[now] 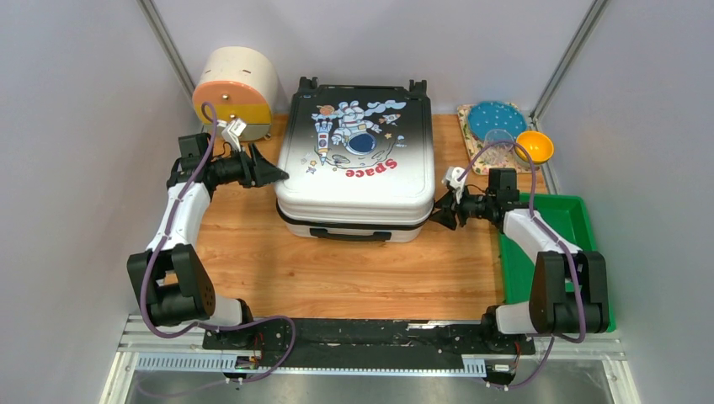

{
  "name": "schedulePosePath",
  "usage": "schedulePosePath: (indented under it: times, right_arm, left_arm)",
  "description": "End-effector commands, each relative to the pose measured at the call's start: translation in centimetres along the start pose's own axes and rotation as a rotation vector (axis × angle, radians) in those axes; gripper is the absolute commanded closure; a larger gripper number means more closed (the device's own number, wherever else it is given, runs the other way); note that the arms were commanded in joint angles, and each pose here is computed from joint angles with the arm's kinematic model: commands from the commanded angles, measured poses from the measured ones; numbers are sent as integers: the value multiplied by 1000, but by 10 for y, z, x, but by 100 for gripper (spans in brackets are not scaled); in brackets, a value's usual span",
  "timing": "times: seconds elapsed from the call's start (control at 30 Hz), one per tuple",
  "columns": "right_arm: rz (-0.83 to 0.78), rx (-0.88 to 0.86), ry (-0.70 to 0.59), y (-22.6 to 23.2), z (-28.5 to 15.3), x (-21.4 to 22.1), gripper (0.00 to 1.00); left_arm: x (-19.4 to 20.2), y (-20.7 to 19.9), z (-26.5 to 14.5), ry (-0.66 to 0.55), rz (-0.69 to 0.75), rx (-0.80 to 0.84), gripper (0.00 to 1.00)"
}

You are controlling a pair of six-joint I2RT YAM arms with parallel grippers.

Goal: Open, take out, and arrange the luggage

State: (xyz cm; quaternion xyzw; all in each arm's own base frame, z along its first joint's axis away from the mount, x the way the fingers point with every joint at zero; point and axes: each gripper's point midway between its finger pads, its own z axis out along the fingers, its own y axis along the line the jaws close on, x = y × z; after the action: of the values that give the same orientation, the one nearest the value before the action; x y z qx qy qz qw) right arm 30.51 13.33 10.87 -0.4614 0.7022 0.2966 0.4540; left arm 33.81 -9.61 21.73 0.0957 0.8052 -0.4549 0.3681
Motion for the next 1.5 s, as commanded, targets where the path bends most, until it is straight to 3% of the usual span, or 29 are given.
schedulePosePath:
  times: [0.0, 0.37, 0.63, 0.83, 1.03, 1.33, 1.47]
  right_arm:
    - [-103, -38, -56, -11, 2, -24, 54]
    - [-167, -114, -56, 4, 4, -22, 80]
    - [-61, -100, -31, 16, -3, -19, 100]
    - [56, -51, -84, 24, -6, -31, 100]
    - [181, -82, -56, 57, -6, -21, 100]
    - [158, 12, -29, 71, -3, -26, 100]
    - [263, 71, -64, 83, 6, -39, 100]
  left_arm:
    - [25, 4, 12, 86, -34, 1, 26]
    - [24, 6, 14, 89, -39, 2, 26]
    - [26, 4, 14, 84, -45, 1, 29]
    - [30, 3, 14, 83, -51, -6, 32]
    - [34, 5, 17, 83, -65, -20, 35]
    - [38, 4, 22, 92, -62, -26, 37]
    - [40, 5, 21, 90, -65, -38, 38]
